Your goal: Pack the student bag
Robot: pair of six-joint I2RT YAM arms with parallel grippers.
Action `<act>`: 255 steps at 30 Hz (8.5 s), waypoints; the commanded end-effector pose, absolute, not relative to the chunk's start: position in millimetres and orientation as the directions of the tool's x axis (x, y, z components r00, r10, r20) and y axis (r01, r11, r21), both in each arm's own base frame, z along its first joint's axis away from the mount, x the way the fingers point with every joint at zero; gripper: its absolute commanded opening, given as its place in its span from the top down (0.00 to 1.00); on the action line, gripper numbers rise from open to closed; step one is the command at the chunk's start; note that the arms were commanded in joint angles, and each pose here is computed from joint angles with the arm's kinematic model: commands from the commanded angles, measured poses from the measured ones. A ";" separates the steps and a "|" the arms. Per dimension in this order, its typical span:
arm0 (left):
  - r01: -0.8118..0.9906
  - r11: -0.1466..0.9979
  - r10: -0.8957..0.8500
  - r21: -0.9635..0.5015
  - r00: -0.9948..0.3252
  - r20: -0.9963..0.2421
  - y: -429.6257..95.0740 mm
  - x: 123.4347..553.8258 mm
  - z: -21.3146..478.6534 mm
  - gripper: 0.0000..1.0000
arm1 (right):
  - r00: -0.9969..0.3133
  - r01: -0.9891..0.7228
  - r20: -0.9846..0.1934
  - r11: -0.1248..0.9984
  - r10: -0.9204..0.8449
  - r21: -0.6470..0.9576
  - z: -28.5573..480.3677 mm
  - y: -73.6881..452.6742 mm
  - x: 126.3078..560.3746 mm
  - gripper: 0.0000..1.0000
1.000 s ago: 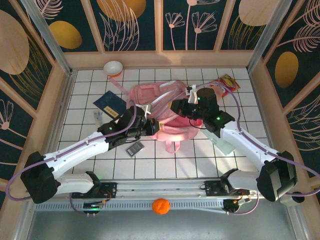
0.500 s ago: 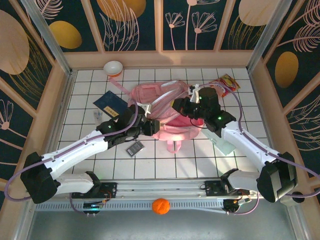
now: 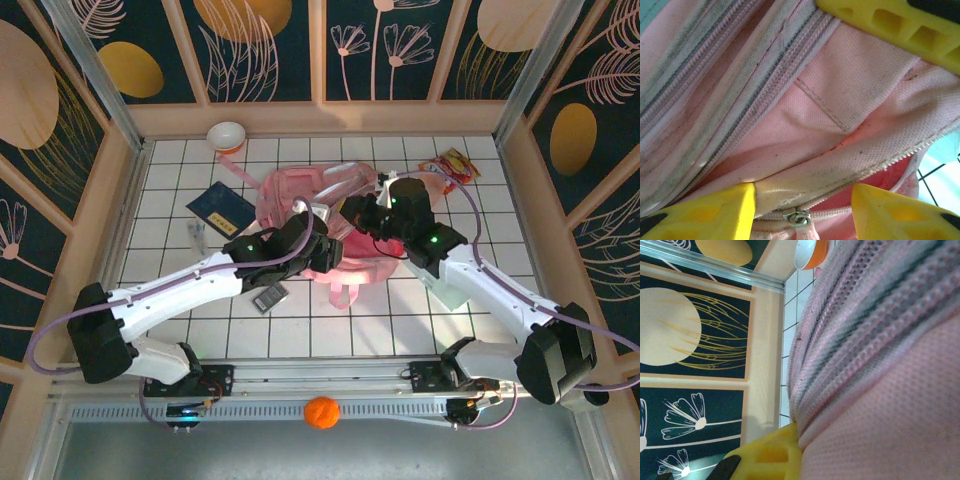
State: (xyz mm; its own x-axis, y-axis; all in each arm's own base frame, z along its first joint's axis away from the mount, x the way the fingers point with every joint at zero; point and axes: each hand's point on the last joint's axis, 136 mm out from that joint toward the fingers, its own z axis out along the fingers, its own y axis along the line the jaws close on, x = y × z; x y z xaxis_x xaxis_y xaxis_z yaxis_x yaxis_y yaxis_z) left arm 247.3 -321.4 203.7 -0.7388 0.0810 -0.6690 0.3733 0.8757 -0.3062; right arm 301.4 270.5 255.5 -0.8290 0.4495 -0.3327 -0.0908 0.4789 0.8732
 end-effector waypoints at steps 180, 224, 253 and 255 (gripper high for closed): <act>0.331 0.691 -0.160 -0.643 -0.797 -0.582 -303.8 235.4 166.5 0.67 | -0.852 -0.183 -0.347 0.399 0.392 0.899 306.4 259.0 310.9 1.00; 0.092 0.778 -0.308 -0.621 -0.806 -0.506 -307.7 249.2 175.9 0.50 | -0.842 -0.195 -0.378 0.436 0.386 0.879 318.4 268.1 307.3 1.00; 0.295 0.748 -0.286 -0.595 -0.664 -0.690 -265.7 245.8 215.7 0.52 | -0.836 -0.305 -0.439 0.387 0.329 0.870 352.7 261.3 314.6 1.00; 0.463 0.753 -0.175 -0.467 -0.543 -0.821 -268.4 246.2 247.6 0.44 | -0.837 -0.346 -0.479 0.421 0.267 0.839 349.8 260.9 313.2 1.00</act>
State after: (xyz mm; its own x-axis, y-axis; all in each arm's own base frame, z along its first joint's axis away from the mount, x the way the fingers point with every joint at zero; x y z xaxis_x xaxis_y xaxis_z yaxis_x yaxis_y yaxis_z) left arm 239.3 -252.2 177.6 -0.7210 -0.2370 -0.6512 0.2216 0.8115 -0.5407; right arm 316.0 252.6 303.8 -0.8771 0.3471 -0.3320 -0.1453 0.4672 0.8721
